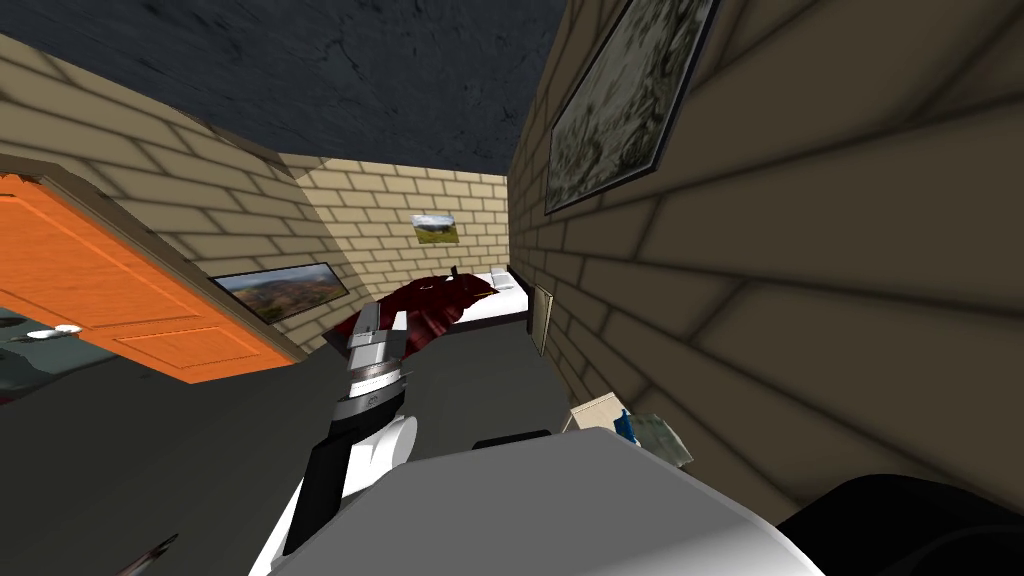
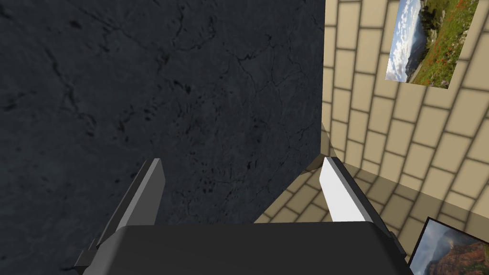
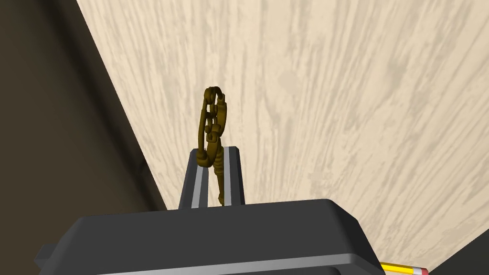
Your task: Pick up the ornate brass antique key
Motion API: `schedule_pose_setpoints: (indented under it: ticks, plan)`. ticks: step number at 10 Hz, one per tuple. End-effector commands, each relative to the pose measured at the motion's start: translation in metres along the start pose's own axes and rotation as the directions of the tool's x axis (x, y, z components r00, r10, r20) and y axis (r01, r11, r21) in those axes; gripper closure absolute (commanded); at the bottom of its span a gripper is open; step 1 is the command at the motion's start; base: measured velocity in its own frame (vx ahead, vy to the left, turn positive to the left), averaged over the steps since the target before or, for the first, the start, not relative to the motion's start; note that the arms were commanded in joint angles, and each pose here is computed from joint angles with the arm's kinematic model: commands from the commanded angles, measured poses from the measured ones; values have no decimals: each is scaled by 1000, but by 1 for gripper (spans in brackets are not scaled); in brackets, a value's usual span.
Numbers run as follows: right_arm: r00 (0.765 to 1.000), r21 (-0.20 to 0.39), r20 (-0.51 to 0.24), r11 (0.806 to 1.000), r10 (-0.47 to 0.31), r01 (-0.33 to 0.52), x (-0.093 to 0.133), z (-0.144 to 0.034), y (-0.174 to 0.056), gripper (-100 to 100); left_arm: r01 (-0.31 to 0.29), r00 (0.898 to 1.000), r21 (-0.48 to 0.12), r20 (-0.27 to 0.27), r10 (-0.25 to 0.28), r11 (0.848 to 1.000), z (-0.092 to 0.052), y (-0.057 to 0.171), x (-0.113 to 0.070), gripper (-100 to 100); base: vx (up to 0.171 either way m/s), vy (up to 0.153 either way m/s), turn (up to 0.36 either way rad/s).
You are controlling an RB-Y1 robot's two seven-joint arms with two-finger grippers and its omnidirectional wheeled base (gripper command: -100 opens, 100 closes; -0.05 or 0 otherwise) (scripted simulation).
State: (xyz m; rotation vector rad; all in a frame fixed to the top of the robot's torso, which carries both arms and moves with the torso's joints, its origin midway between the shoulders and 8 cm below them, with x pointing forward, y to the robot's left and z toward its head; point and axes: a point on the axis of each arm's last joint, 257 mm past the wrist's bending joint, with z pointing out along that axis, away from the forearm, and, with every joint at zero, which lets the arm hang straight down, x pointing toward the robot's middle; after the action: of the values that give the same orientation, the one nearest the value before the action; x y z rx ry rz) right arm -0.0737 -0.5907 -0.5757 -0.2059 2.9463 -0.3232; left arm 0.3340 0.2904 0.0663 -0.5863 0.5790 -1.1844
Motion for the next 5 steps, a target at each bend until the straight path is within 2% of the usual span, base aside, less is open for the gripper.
schedule_pose_setpoints:
  ticks: [1,3,4,5]
  plan:
    - [1000,0,0,1000,0,0,0,0,0,100,0,1000,0,0,0,1000,0,0,0,0,0,0,0]
    - [1000,-1,0,1000,-1,1,0,0,1,100,0,1000,0,0,0,1000,0,0,0,0,0,0,0]
    - [1000,-2,0,1000,-2,2,0,0,1,0,0,1000,0,0,0,1000,0,0,0,0,0,0,0]
    - [1000,-2,0,1000,-6,6,6,-9,-12,100,0,1000,0,0,0,1000,0,0,0,0,38,39,-68]
